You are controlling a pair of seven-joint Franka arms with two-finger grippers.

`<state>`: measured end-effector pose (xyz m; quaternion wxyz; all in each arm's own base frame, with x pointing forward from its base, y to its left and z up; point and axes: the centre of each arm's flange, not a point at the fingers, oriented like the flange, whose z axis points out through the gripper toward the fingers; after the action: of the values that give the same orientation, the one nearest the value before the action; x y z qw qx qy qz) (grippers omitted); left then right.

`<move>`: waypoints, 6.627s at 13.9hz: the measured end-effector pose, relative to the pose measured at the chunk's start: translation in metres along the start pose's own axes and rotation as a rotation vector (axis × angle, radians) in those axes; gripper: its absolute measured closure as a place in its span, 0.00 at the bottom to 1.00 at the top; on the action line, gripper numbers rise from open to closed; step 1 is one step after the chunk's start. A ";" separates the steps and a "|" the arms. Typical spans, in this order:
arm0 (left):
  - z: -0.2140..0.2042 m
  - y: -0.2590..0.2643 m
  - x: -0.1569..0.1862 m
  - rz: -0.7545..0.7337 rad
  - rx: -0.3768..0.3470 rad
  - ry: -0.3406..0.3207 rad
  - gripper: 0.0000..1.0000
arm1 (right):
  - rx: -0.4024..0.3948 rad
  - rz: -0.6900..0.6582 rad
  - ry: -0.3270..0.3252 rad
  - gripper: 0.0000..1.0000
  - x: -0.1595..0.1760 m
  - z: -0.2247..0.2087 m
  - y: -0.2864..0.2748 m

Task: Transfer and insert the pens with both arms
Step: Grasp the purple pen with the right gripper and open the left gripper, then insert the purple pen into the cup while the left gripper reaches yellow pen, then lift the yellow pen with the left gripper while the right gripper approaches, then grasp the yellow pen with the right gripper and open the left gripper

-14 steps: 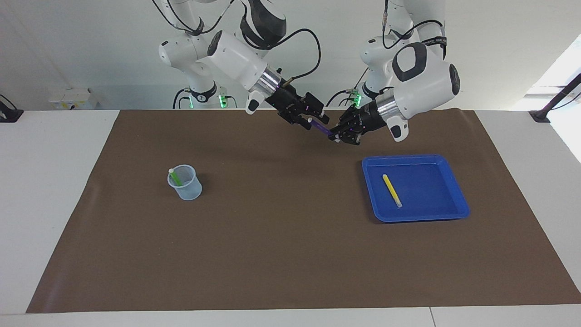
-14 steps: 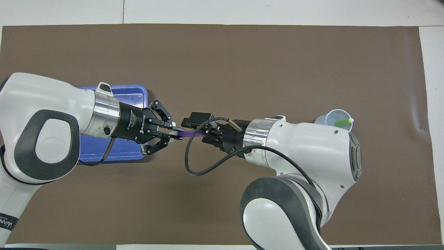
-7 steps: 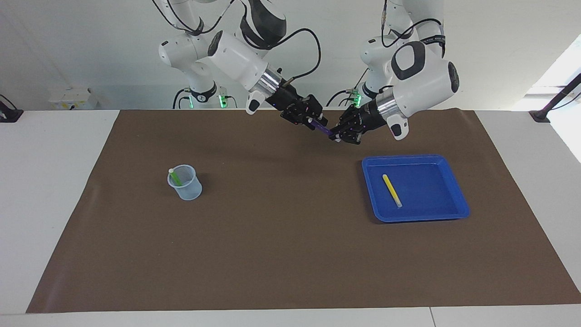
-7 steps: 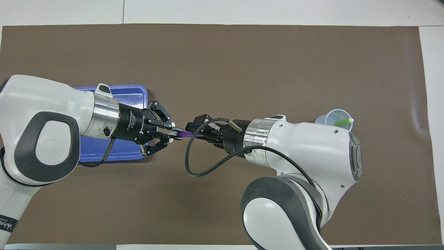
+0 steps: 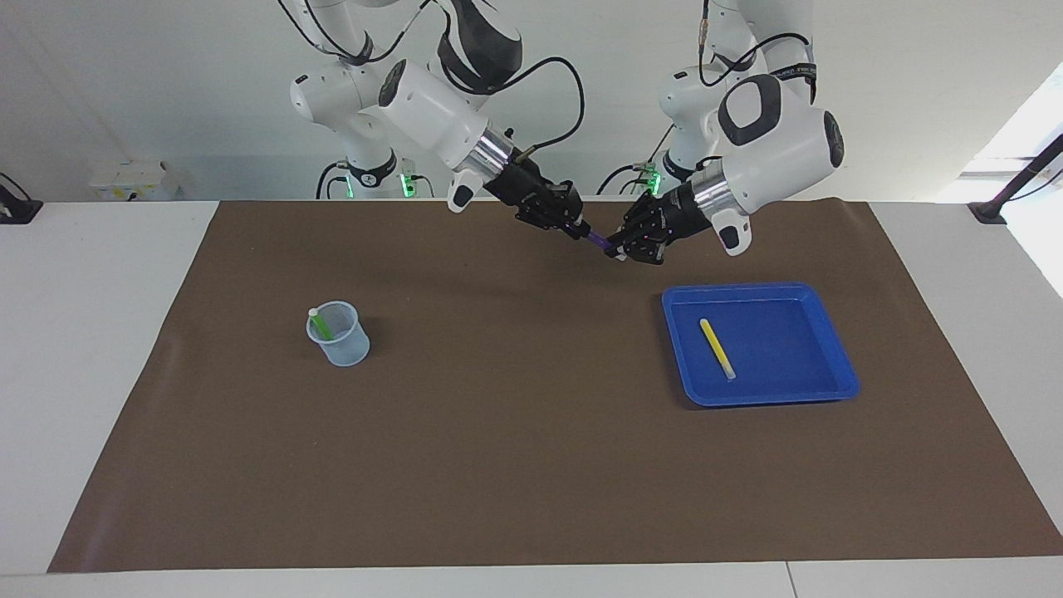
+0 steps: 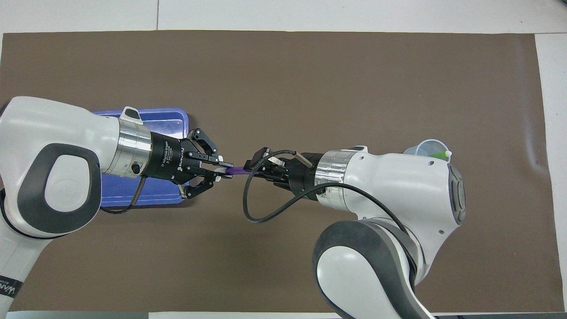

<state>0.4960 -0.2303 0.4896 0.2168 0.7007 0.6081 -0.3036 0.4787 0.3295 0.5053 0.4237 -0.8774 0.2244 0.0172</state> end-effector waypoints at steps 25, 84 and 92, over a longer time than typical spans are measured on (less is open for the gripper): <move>0.016 0.059 0.222 1.228 0.376 0.571 0.00 | -0.810 -1.004 -0.225 0.81 0.196 -0.169 0.190; 0.027 0.001 -0.046 0.005 -0.055 0.038 0.83 | -0.113 -0.151 -0.095 0.42 0.036 -0.029 -0.003; 0.028 0.001 -0.046 -0.005 -0.058 0.028 0.83 | -0.110 -0.158 -0.095 0.82 0.035 -0.031 -0.005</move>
<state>0.4893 -0.2824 0.5011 0.2280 0.6967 0.6213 -0.2766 0.5074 0.2952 0.5207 0.3850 -0.9125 0.1330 0.0374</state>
